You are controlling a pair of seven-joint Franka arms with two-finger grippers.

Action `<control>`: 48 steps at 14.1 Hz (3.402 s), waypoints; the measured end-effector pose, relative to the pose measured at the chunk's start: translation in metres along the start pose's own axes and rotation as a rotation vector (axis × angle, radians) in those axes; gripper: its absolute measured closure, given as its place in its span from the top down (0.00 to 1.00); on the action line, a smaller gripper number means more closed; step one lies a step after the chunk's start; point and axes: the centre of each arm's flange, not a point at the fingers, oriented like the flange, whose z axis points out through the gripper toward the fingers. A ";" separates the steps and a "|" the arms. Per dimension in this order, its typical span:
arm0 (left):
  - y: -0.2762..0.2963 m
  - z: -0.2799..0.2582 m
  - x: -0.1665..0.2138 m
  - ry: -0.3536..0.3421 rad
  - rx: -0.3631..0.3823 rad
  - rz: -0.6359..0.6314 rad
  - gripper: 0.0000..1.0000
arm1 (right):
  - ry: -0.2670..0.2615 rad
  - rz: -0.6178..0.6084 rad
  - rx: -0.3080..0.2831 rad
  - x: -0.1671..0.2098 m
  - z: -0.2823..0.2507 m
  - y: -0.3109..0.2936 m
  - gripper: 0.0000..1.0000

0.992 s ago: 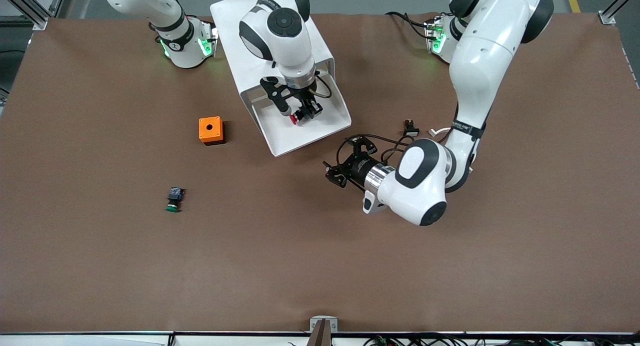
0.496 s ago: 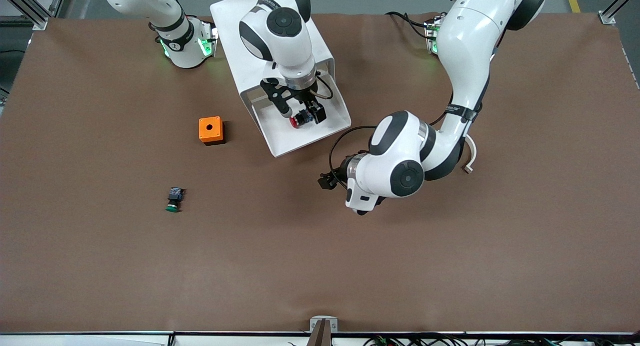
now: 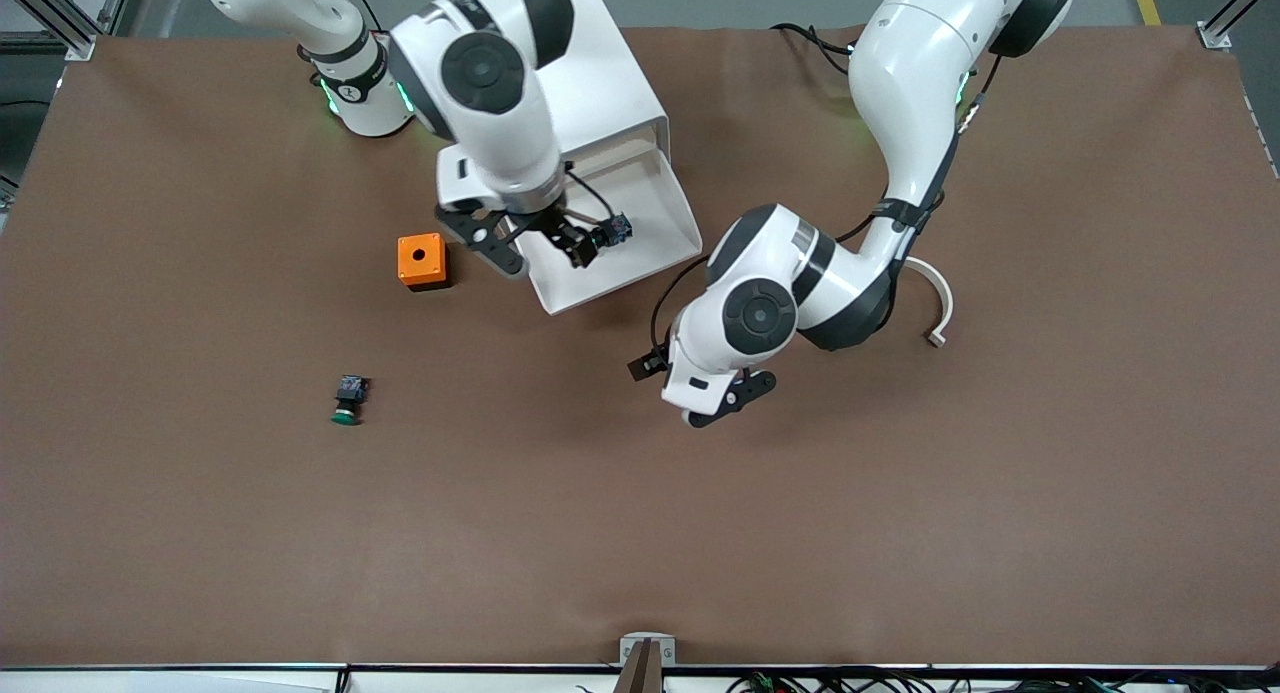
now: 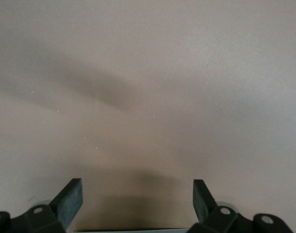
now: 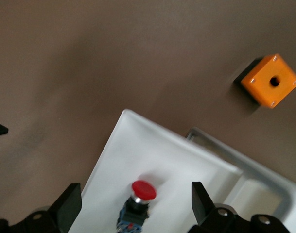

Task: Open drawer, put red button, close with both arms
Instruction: 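Release the red button in the drawer and withdraw the right gripper, then push the drawer shut with the left gripper while the right gripper retracts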

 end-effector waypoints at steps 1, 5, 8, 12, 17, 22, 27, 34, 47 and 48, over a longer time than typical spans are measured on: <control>0.003 0.003 -0.007 0.015 0.014 0.018 1.00 | -0.011 -0.045 -0.017 0.021 -0.011 0.009 1.00; 0.010 0.019 -0.027 0.045 0.050 0.065 1.00 | -0.077 -0.226 -0.062 0.126 -0.063 0.074 1.00; 0.015 0.033 -0.047 0.099 0.099 0.089 1.00 | -0.094 -0.339 -0.036 0.195 -0.091 0.135 1.00; 0.027 0.046 -0.082 0.112 0.114 0.062 1.00 | -0.110 -0.442 -0.018 0.264 -0.106 0.218 1.00; 0.034 0.058 -0.111 0.106 0.129 0.088 1.00 | -0.062 -0.542 -0.051 0.303 -0.121 0.269 1.00; 0.037 0.067 -0.133 0.044 0.132 0.088 1.00 | -0.079 -0.541 -0.051 0.313 -0.119 0.285 1.00; 0.035 0.073 -0.152 -0.052 0.158 0.071 1.00 | -0.079 -0.561 -0.050 0.310 -0.119 0.281 1.00; 0.038 0.077 -0.179 -0.158 0.161 0.044 1.00 | -0.047 -0.556 -0.043 0.303 -0.158 0.288 1.00; 0.040 0.096 -0.221 -0.240 0.181 0.061 1.00 | -0.027 -0.542 0.045 0.270 -0.190 0.317 1.00; 0.040 0.097 -0.224 -0.247 0.182 0.061 1.00 | -0.012 -0.541 0.054 0.266 -0.188 0.321 1.00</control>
